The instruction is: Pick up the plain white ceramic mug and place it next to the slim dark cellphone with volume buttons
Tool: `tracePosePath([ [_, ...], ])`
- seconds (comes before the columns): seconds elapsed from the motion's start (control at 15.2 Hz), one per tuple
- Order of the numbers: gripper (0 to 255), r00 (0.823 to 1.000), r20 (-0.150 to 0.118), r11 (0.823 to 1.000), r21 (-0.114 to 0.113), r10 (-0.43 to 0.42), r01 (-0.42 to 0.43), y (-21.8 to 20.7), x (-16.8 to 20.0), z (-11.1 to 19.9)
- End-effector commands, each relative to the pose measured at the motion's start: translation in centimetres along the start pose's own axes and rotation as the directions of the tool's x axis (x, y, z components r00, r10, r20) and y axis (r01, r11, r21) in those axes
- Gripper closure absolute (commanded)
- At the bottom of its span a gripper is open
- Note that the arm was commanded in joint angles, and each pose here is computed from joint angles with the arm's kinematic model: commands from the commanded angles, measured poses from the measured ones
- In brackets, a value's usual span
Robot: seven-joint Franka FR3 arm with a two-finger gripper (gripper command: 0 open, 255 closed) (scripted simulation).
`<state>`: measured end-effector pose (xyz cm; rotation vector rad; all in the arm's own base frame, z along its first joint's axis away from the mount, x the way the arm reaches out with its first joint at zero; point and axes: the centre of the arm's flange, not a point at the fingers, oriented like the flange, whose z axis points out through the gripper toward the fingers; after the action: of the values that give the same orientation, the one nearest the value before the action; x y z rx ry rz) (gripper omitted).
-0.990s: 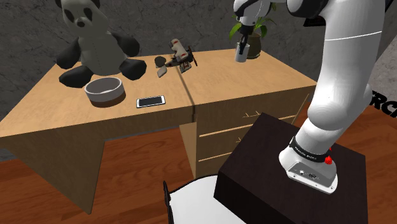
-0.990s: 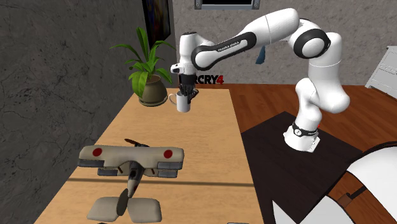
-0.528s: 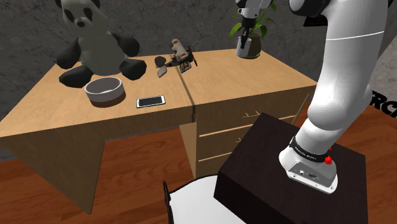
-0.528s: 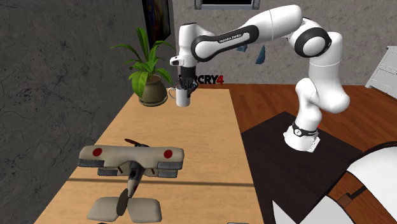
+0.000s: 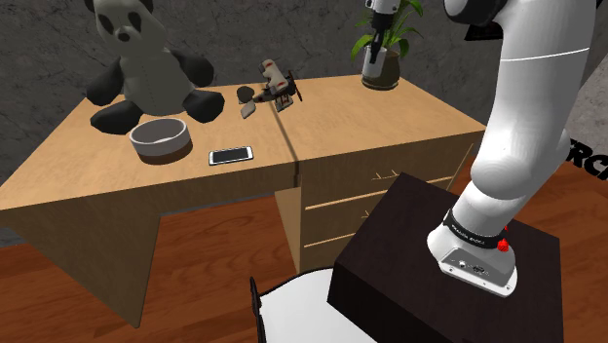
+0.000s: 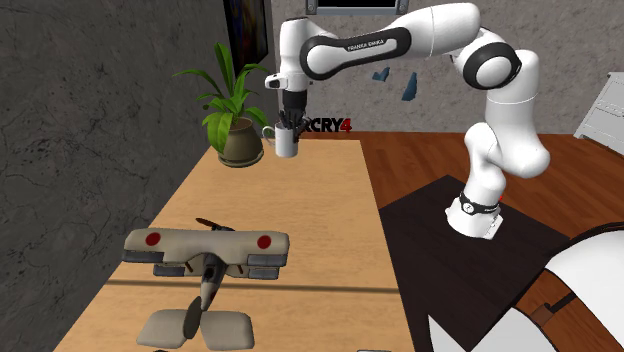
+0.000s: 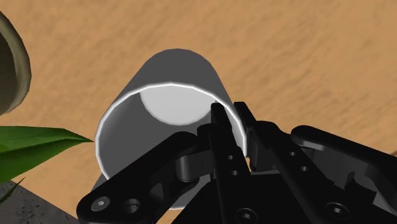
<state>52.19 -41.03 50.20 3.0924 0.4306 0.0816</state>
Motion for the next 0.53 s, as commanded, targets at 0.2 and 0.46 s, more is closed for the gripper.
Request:
tracePosePath([
  [0.2, 255, 1.000, 0.000, 1.000, 0.000, 0.000, 0.000, 0.0, 0.0, -2.2],
  [0.46, 255, 1.000, 0.000, 1.000, 0.000, 0.000, 0.000, -4.5, 2.8, -2.2],
])
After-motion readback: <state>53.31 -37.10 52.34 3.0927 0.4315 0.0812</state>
